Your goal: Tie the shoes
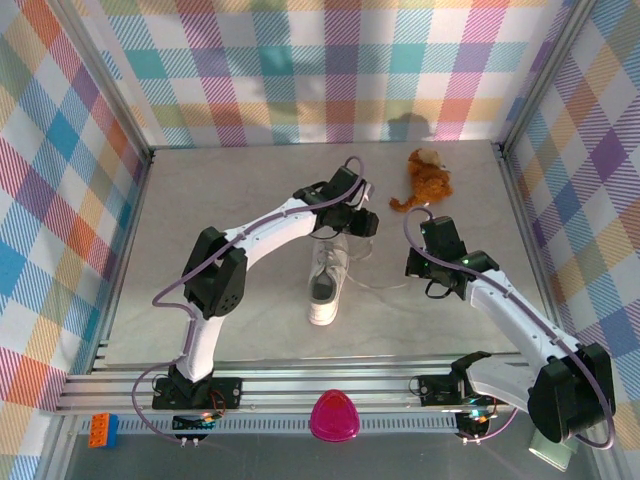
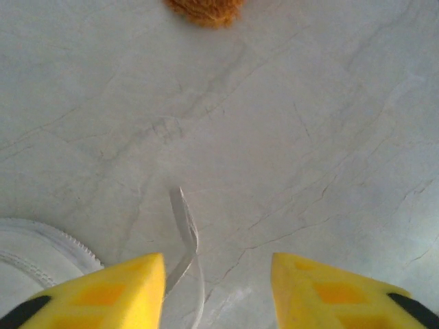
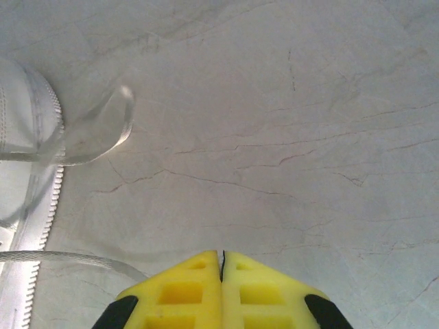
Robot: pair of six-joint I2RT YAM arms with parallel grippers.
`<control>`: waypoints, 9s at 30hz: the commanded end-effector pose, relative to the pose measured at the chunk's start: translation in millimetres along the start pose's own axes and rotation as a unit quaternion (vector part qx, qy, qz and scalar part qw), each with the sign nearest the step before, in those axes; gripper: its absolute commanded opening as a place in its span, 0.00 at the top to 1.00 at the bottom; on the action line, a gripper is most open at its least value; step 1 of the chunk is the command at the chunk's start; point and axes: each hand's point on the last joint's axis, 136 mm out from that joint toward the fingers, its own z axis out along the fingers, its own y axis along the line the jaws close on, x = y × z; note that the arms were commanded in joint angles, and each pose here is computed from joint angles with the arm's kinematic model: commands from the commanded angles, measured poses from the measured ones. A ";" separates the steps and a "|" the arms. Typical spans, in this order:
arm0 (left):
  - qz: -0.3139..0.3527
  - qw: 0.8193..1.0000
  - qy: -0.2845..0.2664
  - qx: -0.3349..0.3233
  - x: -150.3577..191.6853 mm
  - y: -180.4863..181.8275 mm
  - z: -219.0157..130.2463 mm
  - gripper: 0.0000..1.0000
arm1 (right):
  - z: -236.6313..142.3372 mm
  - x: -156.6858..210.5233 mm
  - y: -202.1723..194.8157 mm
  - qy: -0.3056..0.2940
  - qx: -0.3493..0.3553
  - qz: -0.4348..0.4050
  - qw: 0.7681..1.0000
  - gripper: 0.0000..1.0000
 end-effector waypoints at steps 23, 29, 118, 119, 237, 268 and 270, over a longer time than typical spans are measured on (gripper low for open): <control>-0.184 0.974 -0.112 -0.075 30.8 181.5 -171.5 0.48 | 43.1 -101.0 260.5 0.021 -0.243 -0.377 0.893 1.00; -0.197 0.971 -0.089 -0.106 70.7 204.8 -175.9 0.47 | 58.7 -64.8 290.0 0.079 -0.305 -0.409 0.856 0.99; -0.482 0.875 -0.024 0.030 71.7 118.4 -81.2 1.00 | 28.0 4.1 199.5 0.102 -0.276 -0.086 0.952 0.83; -0.484 0.874 -0.023 0.035 70.4 116.7 -80.8 1.00 | 29.2 5.5 200.0 0.105 -0.277 -0.085 0.951 0.82; -0.453 0.856 0.111 0.223 109.8 63.4 -80.0 1.00 | 39.4 19.5 216.3 0.143 -0.401 -0.180 0.887 0.71; -0.450 0.852 0.118 0.239 108.1 57.3 -75.2 1.00 | 39.8 20.8 235.5 0.146 -0.434 -0.207 0.865 0.67; -0.448 0.853 0.118 0.241 108.0 56.9 -74.7 1.00 | 40.9 20.7 234.1 0.143 -0.429 -0.207 0.867 0.80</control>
